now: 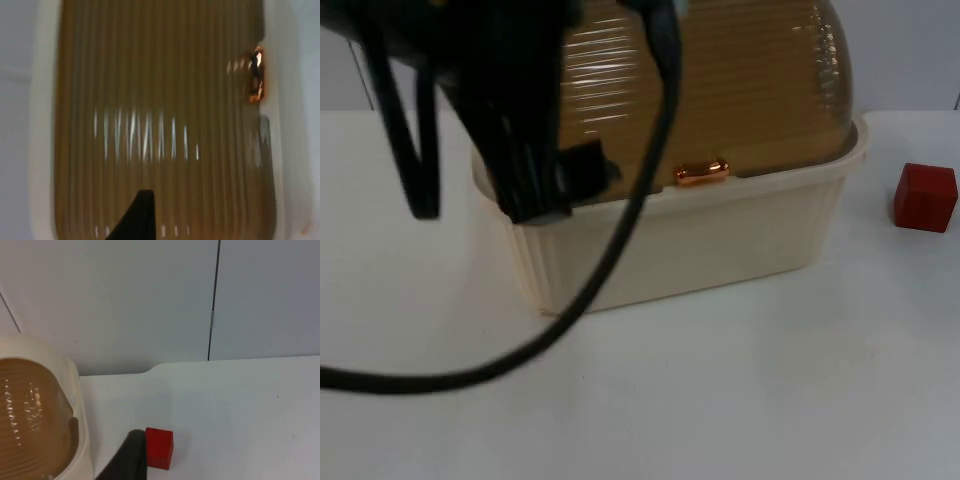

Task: Open the box lid with the left hand, place the block into the box with the right hand, then close the box lid with the left hand.

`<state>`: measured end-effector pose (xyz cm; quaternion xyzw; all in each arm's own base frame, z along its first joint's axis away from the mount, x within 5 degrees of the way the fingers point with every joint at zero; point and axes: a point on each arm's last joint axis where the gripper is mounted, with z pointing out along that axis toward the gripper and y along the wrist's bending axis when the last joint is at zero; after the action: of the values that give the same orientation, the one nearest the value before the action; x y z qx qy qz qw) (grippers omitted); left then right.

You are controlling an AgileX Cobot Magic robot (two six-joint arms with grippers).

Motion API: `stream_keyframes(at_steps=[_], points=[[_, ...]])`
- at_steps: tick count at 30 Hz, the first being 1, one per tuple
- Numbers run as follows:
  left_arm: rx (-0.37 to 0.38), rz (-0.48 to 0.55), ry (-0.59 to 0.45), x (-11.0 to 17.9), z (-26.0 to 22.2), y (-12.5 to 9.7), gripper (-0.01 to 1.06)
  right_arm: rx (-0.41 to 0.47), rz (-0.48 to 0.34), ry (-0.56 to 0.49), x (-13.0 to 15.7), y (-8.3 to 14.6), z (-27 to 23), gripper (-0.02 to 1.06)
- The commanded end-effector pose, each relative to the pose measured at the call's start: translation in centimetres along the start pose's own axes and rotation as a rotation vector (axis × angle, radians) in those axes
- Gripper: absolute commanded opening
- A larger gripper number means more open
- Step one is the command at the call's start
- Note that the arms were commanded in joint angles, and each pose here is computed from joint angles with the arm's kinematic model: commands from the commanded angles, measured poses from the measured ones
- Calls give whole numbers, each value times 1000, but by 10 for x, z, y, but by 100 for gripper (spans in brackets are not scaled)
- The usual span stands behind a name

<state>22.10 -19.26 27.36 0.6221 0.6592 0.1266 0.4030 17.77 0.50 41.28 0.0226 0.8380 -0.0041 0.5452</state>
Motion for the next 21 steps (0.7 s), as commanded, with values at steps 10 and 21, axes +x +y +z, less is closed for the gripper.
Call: stream_keyframes(at_steps=[10,21], points=[[-35,175,-49,-16,43,-17,103,55,-80,-20,-3,-6,-3,105],[-287,57,26,-30,64,-31,103,55,-83,-32,-4,-5,-3,105]])
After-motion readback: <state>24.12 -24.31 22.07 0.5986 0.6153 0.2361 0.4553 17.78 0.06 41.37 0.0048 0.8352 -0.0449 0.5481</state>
